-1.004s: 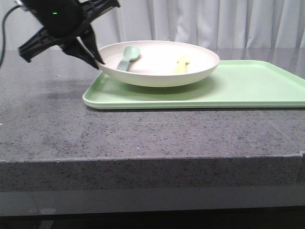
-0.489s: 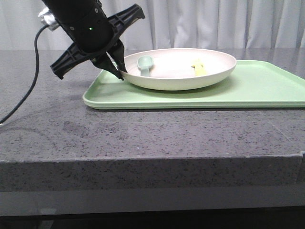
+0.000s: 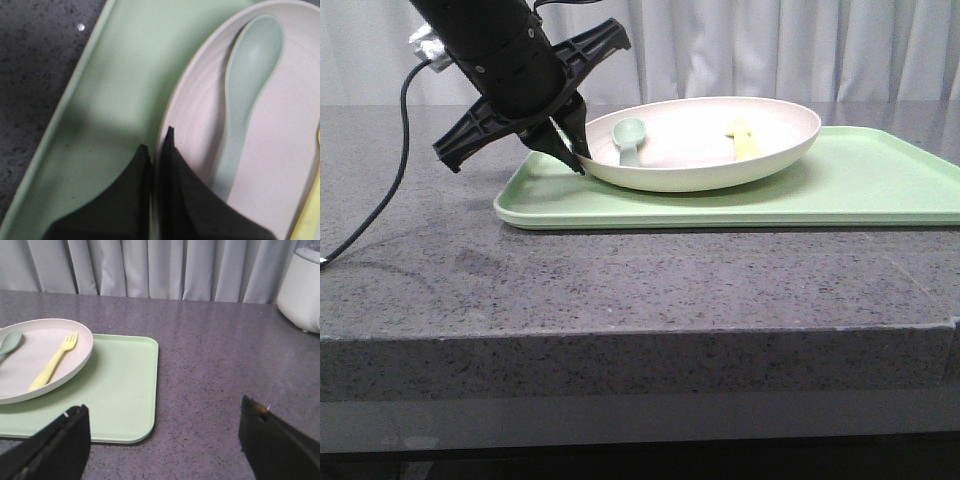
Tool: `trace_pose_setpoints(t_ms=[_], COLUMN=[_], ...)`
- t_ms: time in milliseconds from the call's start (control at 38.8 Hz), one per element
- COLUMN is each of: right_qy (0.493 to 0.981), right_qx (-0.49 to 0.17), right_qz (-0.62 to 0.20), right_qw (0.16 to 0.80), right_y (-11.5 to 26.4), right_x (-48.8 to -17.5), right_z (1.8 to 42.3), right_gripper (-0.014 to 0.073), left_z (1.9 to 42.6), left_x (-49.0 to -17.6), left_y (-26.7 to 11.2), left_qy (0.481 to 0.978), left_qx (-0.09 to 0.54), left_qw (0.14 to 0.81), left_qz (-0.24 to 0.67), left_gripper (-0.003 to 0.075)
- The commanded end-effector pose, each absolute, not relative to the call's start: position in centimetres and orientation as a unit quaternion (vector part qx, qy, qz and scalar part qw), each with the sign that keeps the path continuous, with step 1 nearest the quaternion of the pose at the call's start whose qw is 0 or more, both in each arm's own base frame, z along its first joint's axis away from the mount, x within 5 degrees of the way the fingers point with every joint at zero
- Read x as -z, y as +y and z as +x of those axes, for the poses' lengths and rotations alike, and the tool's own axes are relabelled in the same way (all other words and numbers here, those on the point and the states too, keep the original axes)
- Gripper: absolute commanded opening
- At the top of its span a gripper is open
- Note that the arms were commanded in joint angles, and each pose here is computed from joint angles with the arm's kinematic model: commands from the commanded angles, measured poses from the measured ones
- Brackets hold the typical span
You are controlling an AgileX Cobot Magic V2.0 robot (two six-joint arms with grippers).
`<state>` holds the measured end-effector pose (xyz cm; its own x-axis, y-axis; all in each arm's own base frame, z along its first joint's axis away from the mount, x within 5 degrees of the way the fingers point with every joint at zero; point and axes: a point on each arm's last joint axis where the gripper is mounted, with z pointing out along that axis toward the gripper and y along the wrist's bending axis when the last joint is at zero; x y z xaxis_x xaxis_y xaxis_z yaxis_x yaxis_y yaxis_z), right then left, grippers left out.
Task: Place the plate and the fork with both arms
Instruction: 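Lift the plate with the left gripper and slide it onto the tray, then open the left gripper and raise it away from the plate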
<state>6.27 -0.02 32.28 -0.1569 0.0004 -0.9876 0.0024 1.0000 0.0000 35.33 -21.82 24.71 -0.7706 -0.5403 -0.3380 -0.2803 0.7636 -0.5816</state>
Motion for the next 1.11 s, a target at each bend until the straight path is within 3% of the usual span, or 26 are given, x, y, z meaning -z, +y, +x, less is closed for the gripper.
trace_pose_setpoints(t_ms=[0, 489, 824, 1082], right_qy=[0.729, 0.729, 0.729, 0.729], right_qx=[0.010, 0.010, 0.010, 0.010], right_qz=[-0.001, -0.001, -0.001, -0.001], right_qw=[0.685, 0.685, 0.685, 0.685], right_y=[-0.1, -0.1, -0.1, -0.1], right_x=[-34.0, -34.0, -34.0, -34.0], right_z=[6.4, 6.4, 6.4, 6.4], right_gripper=[0.0624, 0.0624, 0.0624, 0.0624], left_z=[35.1, 35.0, 32.4, 28.0], left_x=[-28.1, -28.8, -35.3, -40.1], left_y=[-22.1, -22.0, -19.9, -16.9], left_qy=[0.881, 0.876, 0.858, 0.867], left_qx=[0.302, 0.311, 0.305, 0.215], left_qw=[0.289, 0.303, 0.395, 0.447], left_qz=[-0.221, -0.212, -0.120, 0.038], left_gripper=[-0.0005, 0.0376, 0.0399, 0.0399])
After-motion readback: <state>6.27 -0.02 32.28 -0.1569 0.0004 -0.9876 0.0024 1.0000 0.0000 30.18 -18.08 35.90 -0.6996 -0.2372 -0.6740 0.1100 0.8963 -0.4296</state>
